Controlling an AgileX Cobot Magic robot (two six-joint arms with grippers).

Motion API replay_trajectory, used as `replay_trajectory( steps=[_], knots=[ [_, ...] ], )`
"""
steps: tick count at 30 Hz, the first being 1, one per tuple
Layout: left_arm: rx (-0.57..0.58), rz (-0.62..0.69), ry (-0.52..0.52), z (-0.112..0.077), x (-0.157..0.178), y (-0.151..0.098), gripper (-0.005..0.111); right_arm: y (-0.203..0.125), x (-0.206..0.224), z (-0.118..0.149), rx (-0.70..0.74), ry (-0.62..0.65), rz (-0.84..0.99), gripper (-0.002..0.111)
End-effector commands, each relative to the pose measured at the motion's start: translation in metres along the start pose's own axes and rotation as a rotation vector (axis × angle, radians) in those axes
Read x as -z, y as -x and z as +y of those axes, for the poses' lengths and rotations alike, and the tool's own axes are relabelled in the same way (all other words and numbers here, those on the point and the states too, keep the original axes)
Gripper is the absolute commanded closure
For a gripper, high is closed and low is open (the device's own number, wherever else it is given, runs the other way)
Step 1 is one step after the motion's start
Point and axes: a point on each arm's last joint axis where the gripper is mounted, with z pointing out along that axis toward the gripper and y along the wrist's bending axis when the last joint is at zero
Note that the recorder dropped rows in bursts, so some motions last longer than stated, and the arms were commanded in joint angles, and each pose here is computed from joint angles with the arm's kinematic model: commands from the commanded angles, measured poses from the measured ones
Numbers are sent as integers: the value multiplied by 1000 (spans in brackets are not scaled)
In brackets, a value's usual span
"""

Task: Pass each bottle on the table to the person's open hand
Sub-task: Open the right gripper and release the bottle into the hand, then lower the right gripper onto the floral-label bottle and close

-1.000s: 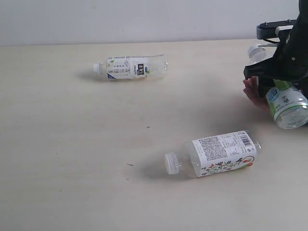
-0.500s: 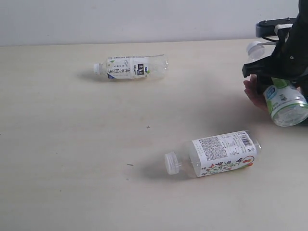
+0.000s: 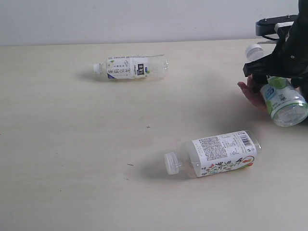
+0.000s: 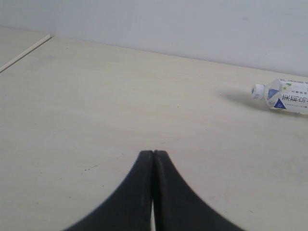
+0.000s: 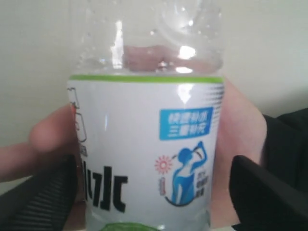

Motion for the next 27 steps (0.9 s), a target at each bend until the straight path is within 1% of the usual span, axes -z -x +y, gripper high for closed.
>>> replay_trajectory(
  steps=[1, 8, 12, 13, 14, 15, 16, 18, 19, 20, 21, 22, 23, 24, 26, 27],
  knots=[
    [3, -8, -7, 0, 0, 1, 107, 2, 1, -2, 15, -12, -14, 23],
    [3, -8, -7, 0, 0, 1, 107, 1, 8, -3, 10, -11, -18, 23],
    [3, -8, -7, 0, 0, 1, 107, 1, 42, -4, -26, 23, -104, 23],
    [3, -8, -7, 0, 0, 1, 107, 0, 59, -4, -15, 48, -142, 23],
    [3, -8, -7, 0, 0, 1, 107, -1, 65, -4, -7, 64, -156, 23],
    [3, -8, -7, 0, 0, 1, 107, -4, 82, -1, 24, 117, -189, 23],
    [3, -8, -7, 0, 0, 1, 107, -6, 88, 1, 60, 144, -198, 23],
    [3, -8, -7, 0, 0, 1, 107, -16, 111, 16, 197, 314, -221, 23],
    [3, -8, -7, 0, 0, 1, 107, -19, 116, 23, 274, 357, -217, 23],
    [3, -8, -7, 0, 0, 1, 107, -25, 118, 35, 385, 409, -196, 23],
    [3, -8, -7, 0, 0, 1, 107, -29, 120, 45, 455, 447, -181, 23],
    [3, -8, -7, 0, 0, 1, 107, -35, 122, 59, 588, 481, -167, 23],
    [3, -8, -7, 0, 0, 1, 107, -40, 123, 70, 688, 496, -172, 24],
    [3, -8, -7, 0, 0, 1, 107, -45, 126, 85, 814, 511, -187, 26],
    [3, -8, -7, 0, 0, 1, 107, -52, 130, 102, 996, 526, -218, 31],
    [3, -8, -7, 0, 0, 1, 107, -54, 131, 106, 1035, 529, -225, 32]
  ],
)
